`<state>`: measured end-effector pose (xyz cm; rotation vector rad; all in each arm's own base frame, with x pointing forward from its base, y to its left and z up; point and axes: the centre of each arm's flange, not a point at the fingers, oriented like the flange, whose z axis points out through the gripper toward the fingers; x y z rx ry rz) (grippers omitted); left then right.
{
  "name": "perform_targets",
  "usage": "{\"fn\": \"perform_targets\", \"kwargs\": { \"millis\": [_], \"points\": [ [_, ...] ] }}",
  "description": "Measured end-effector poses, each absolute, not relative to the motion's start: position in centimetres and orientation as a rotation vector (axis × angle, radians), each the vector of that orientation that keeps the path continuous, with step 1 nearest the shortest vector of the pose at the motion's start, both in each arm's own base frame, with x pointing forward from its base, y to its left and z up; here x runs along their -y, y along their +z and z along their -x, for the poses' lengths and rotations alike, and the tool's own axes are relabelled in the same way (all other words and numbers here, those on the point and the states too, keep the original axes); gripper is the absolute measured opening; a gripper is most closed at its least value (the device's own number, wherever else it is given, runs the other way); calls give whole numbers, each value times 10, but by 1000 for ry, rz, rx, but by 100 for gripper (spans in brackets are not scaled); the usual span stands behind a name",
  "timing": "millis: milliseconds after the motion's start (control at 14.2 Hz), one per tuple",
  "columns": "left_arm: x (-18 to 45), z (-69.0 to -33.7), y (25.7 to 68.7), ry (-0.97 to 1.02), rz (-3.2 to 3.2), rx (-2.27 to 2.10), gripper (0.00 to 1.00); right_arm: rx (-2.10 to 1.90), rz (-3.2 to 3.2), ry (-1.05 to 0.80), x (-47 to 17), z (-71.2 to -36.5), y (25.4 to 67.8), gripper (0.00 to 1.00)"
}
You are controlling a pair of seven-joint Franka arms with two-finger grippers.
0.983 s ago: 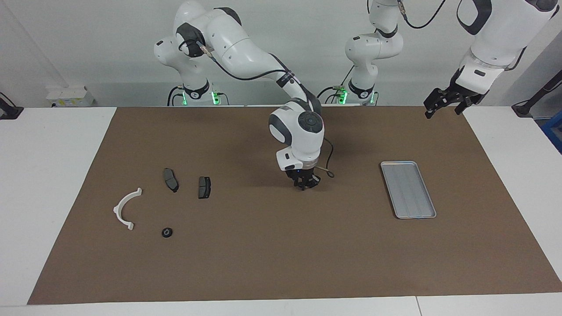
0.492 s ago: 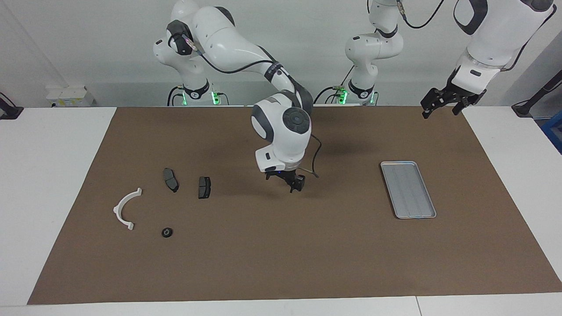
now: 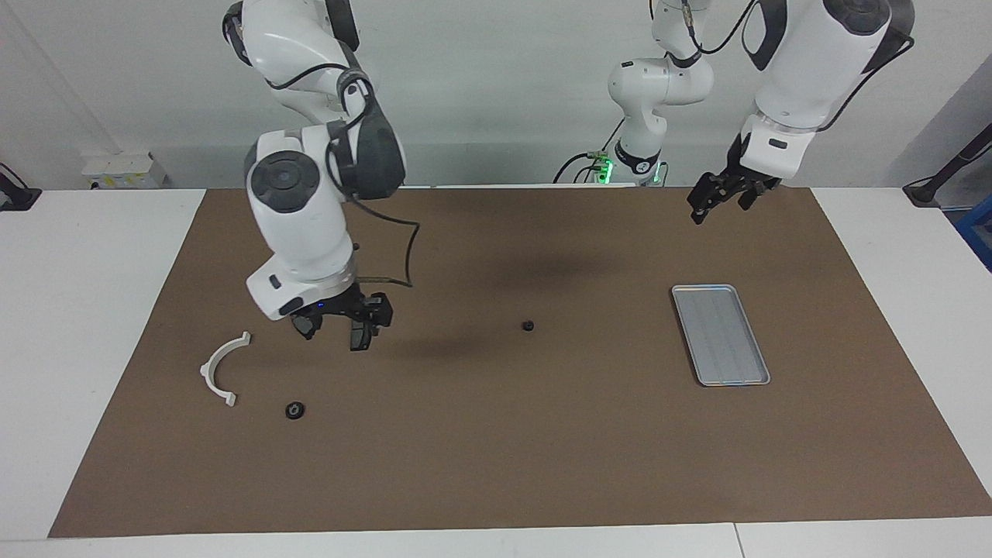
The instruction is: Pick bearing gear from pile to tray
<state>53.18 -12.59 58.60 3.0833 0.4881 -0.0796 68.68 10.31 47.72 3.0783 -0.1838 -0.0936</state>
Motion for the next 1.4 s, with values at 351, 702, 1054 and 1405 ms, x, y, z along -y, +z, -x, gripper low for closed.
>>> {"fn": "perform_targets", "kwargs": {
  "millis": [351,702,1054,1405],
  "points": [
    [245,-546,470,-54,-2995,-718,100,271,-3075,-53,-43,-696,415,100],
    [336,-524,361,-146,-2976,-831,100,306,-3048,18,-6,-701,345,100],
    [365,-526,315,-118,-2941,-865,100,289,-3060,111,-10,-713,316,100],
    [372,-523,307,-86,-2908,-898,100,303,-3065,130,-11,-717,293,100]
  ]
}}
